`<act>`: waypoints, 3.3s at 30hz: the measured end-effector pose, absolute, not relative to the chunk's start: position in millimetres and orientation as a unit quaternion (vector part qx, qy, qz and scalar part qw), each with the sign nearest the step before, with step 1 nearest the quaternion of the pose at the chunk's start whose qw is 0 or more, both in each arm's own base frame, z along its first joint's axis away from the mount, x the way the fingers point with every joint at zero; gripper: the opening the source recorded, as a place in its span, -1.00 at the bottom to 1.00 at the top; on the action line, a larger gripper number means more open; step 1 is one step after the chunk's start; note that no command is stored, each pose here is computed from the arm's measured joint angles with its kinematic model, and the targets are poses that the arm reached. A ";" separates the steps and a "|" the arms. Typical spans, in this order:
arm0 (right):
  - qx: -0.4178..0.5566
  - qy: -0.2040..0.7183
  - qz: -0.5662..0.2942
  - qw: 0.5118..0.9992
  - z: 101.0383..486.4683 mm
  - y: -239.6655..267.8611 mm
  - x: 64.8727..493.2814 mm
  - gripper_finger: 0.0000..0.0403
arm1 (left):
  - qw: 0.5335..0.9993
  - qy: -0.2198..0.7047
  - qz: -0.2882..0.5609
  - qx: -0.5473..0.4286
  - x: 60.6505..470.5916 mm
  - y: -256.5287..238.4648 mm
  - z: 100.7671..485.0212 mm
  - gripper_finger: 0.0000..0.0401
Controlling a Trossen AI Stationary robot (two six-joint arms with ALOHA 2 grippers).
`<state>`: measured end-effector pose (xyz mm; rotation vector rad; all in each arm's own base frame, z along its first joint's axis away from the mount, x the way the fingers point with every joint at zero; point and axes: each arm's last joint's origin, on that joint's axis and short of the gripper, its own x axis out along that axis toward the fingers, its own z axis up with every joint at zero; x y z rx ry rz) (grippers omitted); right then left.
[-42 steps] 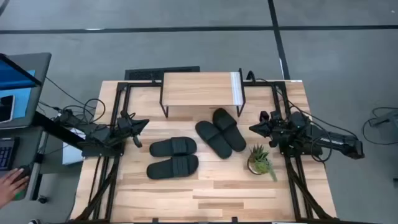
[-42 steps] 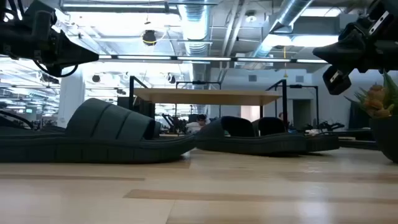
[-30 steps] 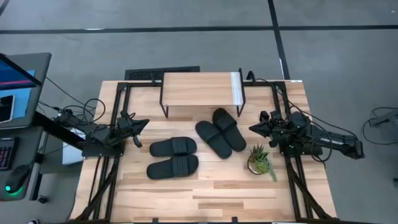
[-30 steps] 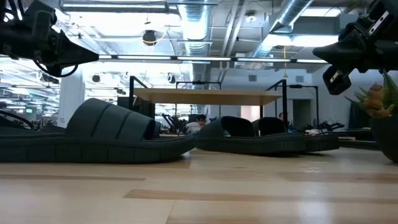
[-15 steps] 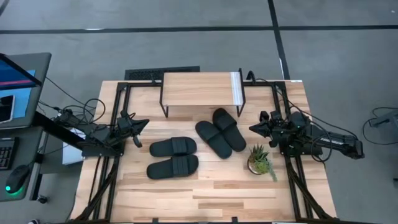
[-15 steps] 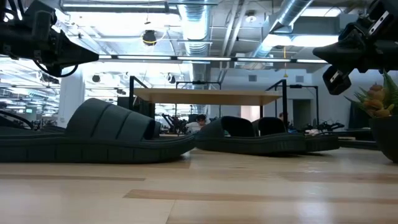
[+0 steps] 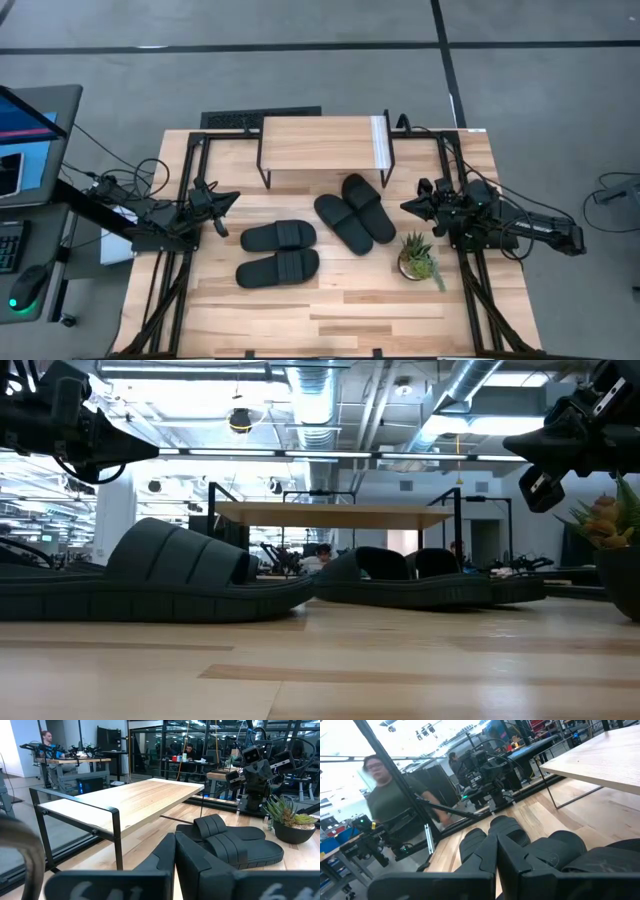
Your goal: Pick and place slides into the shelf
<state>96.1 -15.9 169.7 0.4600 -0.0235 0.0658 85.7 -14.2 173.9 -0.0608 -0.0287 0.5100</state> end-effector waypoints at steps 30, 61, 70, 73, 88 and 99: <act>0.228 -0.011 0.033 0.973 169.5 -15.9 96.1 -1.00 | 0.967 -0.014 0.252 -0.030 85.7 -14.2 173.9 -1.00; 0.223 -0.012 0.032 0.974 169.5 -15.9 96.1 -1.00 | 0.967 -0.022 0.251 -0.049 85.8 -14.3 174.5 -1.00; 0.185 -0.028 -0.021 0.982 170.4 -19.7 95.9 -1.00 | 0.941 -0.079 0.242 -0.221 85.7 -14.2 177.3 -1.00; 0.190 -0.049 -0.125 0.973 170.5 -25.8 94.9 -1.00 | 0.928 -0.097 0.239 -0.269 85.5 -14.0 178.8 -1.00; 0.319 -0.111 -0.172 0.925 175.0 -31.9 92.5 -1.00 | 0.933 -0.081 0.139 -0.323 89.3 -20.0 174.2 -1.00; 0.257 -0.271 -0.068 0.925 210.8 -26.0 83.3 -1.00 | 0.964 -0.067 0.129 -0.225 89.5 -20.9 175.0 -1.00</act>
